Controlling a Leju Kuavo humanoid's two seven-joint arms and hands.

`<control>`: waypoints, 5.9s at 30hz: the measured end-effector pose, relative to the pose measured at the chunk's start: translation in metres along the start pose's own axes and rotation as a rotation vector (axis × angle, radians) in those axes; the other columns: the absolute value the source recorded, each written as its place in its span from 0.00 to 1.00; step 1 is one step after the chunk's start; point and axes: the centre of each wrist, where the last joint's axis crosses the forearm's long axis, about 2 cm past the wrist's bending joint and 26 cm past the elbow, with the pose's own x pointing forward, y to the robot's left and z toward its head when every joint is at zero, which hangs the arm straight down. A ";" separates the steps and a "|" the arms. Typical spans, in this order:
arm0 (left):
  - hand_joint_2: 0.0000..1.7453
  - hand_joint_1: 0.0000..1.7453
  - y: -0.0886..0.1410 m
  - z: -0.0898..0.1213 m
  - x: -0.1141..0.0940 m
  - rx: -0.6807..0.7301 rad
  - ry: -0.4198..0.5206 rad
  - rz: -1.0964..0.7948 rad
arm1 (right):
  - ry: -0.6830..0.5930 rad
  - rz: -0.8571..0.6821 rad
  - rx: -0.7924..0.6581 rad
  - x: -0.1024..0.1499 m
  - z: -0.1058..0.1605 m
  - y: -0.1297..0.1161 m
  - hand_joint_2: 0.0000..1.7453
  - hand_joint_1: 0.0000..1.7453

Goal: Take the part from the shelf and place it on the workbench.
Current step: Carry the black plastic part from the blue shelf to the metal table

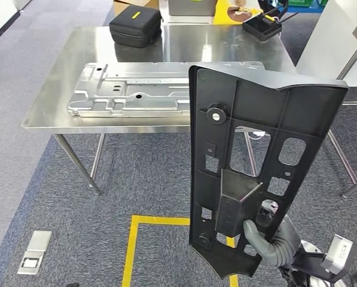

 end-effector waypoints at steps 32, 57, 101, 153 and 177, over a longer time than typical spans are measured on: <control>1.00 0.00 0.002 0.000 0.001 0.014 -0.002 -0.008 | -0.008 -0.011 -0.007 -0.002 -0.017 0.002 1.00 1.00; 1.00 0.00 0.001 0.000 0.001 0.014 -0.001 -0.021 | 0.009 -0.021 0.025 -0.007 -0.027 0.008 1.00 1.00; 1.00 0.00 0.003 0.000 0.001 0.021 -0.012 -0.012 | -0.005 0.052 -0.037 0.000 -0.016 0.008 1.00 1.00; 1.00 0.00 0.012 -0.001 0.002 0.019 -0.016 -0.047 | -0.017 0.060 -0.086 -0.007 -0.026 0.008 1.00 1.00; 1.00 0.00 0.016 -0.002 0.004 0.030 -0.030 -0.053 | -0.045 0.082 -0.084 -0.004 -0.034 0.001 1.00 1.00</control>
